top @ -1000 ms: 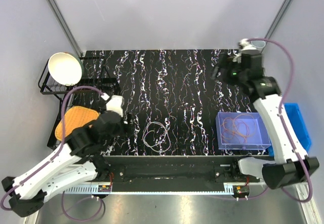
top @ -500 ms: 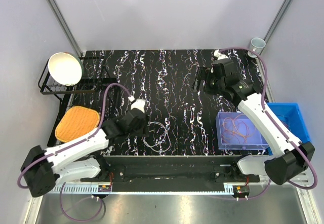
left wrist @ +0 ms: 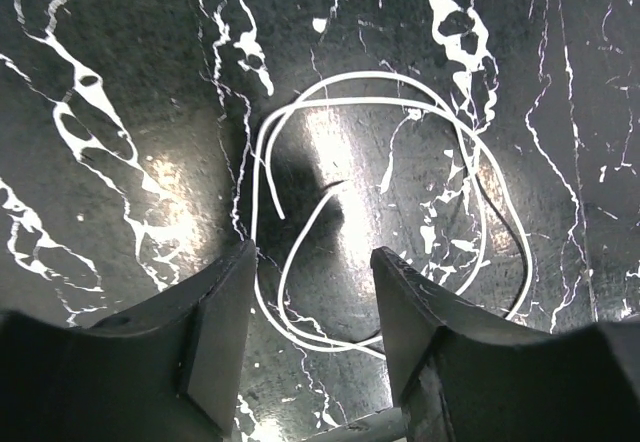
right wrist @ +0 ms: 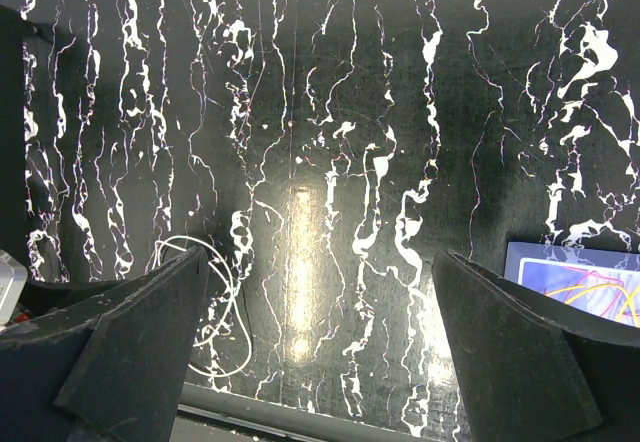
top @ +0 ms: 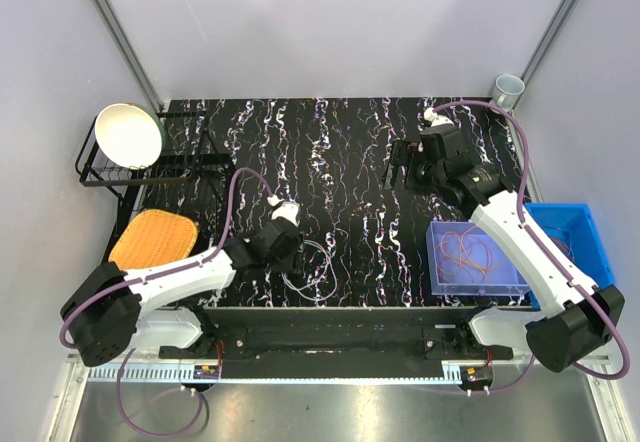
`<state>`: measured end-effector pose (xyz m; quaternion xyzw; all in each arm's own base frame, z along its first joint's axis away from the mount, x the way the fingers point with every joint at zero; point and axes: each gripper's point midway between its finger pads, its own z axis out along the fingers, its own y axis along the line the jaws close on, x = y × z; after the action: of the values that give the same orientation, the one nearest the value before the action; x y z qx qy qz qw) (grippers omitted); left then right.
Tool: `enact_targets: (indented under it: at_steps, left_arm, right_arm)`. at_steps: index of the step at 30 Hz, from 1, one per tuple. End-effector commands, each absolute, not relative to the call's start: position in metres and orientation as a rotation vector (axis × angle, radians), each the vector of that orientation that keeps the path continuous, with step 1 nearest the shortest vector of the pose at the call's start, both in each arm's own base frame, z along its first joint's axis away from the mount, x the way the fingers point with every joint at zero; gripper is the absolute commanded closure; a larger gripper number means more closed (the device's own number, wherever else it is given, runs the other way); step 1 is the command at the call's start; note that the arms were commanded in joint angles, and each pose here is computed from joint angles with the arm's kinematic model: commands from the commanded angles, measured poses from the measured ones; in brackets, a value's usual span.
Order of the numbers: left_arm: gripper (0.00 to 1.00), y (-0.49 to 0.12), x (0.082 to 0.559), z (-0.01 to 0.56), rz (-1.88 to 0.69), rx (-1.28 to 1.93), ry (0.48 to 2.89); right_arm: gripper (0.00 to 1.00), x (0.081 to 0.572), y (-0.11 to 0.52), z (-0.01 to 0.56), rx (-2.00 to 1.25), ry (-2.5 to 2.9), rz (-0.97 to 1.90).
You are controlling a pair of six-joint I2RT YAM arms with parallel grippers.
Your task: Untangle the cables
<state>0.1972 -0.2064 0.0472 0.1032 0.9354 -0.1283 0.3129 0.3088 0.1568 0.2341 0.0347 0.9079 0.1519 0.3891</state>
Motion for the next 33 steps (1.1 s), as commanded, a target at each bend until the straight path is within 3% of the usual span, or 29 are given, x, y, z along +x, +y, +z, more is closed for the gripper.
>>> enact_targets:
  at_steps: [1, 9, 20, 23, 25, 29, 33]
  left_arm:
    - [0.47, -0.218, 0.196, 0.046, -0.410, 0.257, 2.448]
    - [0.50, -0.213, 0.191, 0.035, -0.387, 0.262, 2.473]
    - [0.65, -0.216, 0.190, 0.024, -0.388, 0.267, 2.492]
    - [0.81, -0.217, 0.190, 0.023, -0.387, 0.270, 2.492]
    - [1.00, -0.218, 0.191, 0.029, -0.386, 0.278, 2.487]
    - [1.00, -0.228, 0.195, 0.071, -0.404, 0.335, 2.432]
    - [1.00, -0.239, 0.208, 0.164, -0.498, 0.346, 2.266]
  right_arm:
    - [0.01, 0.315, 0.155, 0.242, 0.085, 2.255, 0.368]
    - [0.01, 0.319, 0.154, 0.239, 0.080, 2.262, 0.343]
    - [0.01, 0.321, 0.156, 0.235, 0.079, 2.271, 0.342]
    - [0.01, 0.320, 0.156, 0.236, 0.079, 2.271, 0.347]
    - [0.01, 0.320, 0.156, 0.235, 0.080, 2.272, 0.349]
    - [0.01, 0.316, 0.167, 0.237, 0.049, 2.269, 0.426]
    - [0.00, 0.307, 0.188, 0.244, -0.013, 2.249, 0.590]
